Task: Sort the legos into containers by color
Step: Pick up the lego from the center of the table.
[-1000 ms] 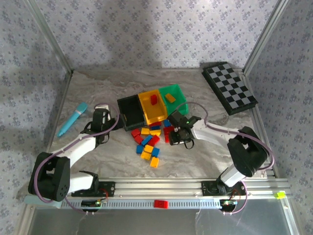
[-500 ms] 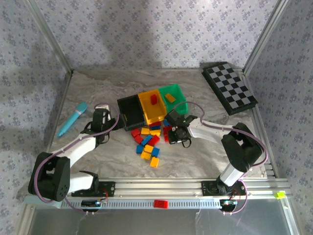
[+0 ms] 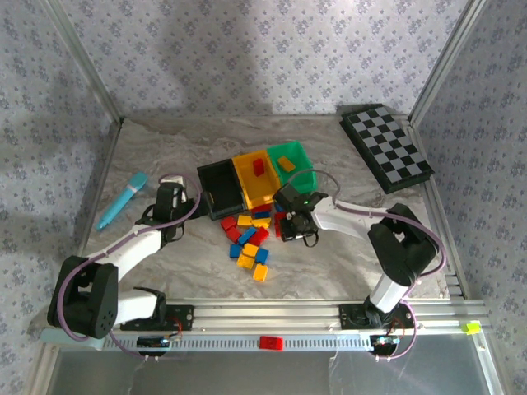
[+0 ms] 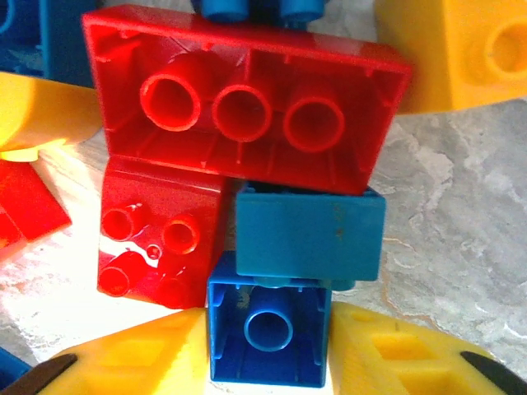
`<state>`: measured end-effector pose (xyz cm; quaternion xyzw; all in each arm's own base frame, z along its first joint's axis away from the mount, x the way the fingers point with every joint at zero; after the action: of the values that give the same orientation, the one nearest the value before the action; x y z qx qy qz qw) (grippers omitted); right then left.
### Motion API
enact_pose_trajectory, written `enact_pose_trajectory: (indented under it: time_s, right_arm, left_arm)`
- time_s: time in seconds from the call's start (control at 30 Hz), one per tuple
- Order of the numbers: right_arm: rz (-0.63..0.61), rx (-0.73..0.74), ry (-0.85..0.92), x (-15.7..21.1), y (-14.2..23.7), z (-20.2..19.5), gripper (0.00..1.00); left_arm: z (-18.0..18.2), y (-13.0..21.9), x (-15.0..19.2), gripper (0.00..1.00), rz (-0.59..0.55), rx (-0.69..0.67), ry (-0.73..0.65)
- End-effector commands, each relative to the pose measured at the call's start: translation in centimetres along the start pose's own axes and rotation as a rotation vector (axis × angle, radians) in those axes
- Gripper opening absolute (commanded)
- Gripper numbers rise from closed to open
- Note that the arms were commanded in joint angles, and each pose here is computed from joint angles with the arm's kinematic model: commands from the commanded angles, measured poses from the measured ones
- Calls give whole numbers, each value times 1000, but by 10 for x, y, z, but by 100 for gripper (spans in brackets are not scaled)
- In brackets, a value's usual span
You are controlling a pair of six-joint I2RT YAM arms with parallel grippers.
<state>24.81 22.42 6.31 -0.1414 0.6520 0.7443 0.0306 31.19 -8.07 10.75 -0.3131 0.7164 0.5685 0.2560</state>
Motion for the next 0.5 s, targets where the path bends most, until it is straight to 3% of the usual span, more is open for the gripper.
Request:
enact_pose_trajectory:
  time_s: [0.0, 0.27, 0.47]
  right_arm:
    - [7, 40, 14, 0, -1, -4, 38]
    - [-92, 20, 32, -17, 44, 8, 35]
    - [-226, -77, 86, -48, 87, 48, 35]
  left_arm:
    - [-4, 3, -17, 100, -40, 11, 12]
    - [-4, 2, -16, 100, -36, 11, 13]
    - [-2, 3, -17, 100, -41, 1, 16]
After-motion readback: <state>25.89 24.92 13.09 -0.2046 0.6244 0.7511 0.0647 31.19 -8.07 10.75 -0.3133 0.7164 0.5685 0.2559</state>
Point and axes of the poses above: each hand's point on the last joint's axis, 136 mm out from that joint toward the fingers, its own y axis back along the fingers, its own z axis along the line the jaws close on, x = y × z, the point moved 3 cm from there along y, back along the fingers, and after that the axes turned 8 degrees about -y, right-handed, at the moved point
